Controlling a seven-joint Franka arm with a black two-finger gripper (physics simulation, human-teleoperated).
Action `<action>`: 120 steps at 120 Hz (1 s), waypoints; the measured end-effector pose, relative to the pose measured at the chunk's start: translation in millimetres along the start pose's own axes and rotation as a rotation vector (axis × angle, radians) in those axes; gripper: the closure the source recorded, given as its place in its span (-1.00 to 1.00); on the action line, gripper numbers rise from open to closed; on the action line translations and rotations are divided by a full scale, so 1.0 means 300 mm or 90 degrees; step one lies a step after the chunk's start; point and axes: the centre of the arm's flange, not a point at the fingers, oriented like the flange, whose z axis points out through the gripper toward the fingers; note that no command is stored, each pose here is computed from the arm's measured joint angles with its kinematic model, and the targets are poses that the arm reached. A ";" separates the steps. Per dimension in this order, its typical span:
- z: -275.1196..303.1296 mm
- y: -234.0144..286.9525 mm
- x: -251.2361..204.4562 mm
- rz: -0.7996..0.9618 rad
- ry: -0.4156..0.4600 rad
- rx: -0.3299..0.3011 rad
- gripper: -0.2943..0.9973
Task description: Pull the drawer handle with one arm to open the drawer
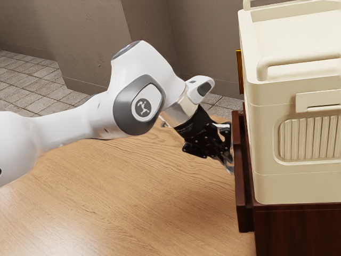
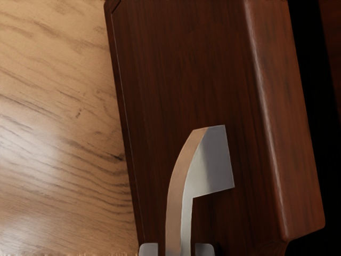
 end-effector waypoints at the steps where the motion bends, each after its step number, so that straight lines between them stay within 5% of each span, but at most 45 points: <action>1: 0.000 -0.002 0.000 -0.001 0.000 0.001 0.65; 120: -0.104 -0.185 -0.037 -0.070 0.018 0.022 0.67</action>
